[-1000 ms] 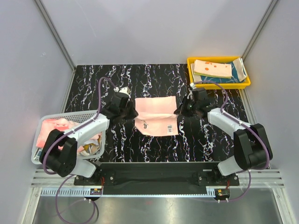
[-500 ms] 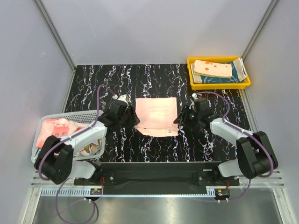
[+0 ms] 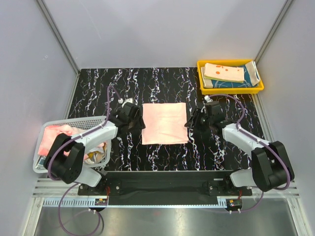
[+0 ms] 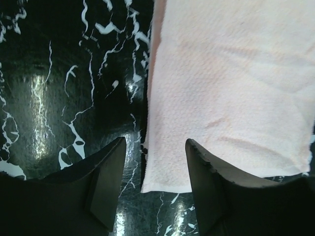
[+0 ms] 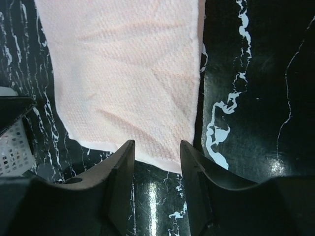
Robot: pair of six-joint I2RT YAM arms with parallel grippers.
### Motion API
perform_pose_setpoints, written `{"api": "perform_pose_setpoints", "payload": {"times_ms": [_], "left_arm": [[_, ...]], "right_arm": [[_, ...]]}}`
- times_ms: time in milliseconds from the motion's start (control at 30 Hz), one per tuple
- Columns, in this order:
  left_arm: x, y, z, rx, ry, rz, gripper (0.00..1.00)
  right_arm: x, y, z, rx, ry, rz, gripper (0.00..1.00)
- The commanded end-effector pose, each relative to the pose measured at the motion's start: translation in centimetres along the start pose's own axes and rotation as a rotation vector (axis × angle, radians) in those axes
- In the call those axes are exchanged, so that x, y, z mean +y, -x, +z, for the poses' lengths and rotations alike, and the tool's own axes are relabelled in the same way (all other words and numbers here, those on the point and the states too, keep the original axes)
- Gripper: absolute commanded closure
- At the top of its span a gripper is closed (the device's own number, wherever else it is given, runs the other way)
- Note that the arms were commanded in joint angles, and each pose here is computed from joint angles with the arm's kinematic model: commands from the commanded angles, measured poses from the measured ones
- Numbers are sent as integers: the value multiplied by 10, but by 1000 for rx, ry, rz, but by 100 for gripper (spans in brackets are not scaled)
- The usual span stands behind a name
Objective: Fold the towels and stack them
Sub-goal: Fold the towel
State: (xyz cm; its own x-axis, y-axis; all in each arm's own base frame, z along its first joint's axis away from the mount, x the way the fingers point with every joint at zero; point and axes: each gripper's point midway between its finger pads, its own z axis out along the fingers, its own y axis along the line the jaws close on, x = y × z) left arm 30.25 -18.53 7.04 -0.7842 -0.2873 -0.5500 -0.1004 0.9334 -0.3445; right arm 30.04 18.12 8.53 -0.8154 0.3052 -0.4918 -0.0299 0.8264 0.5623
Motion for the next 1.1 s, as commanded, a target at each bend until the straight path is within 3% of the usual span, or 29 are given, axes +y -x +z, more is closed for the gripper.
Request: {"api": "perform_pose_setpoints", "payload": {"times_ms": [0, 67, 167, 367, 667, 1067], "left_arm": [[4, 1, 7, -14, 21, -35, 42], [1, 5, 13, -24, 2, -33, 38], [-8, 45, 19, -103, -25, -65, 33], [-15, 108, 56, -99, -59, -73, 34], [-21, 122, 102, -7, -69, -1, 38], [-11, 124, 143, 41, 8, -16, 44]], "right_arm": [[-6, 8, 3, -31, -49, -12, 52], [-8, 14, 7, -47, -72, -13, 52], [-9, 43, 19, -97, -125, -30, 51], [-7, 101, 64, -103, -124, -14, 54], [-26, 120, 123, -20, -177, -21, 56], [-46, 131, 146, 0, -241, -37, 58]]}}
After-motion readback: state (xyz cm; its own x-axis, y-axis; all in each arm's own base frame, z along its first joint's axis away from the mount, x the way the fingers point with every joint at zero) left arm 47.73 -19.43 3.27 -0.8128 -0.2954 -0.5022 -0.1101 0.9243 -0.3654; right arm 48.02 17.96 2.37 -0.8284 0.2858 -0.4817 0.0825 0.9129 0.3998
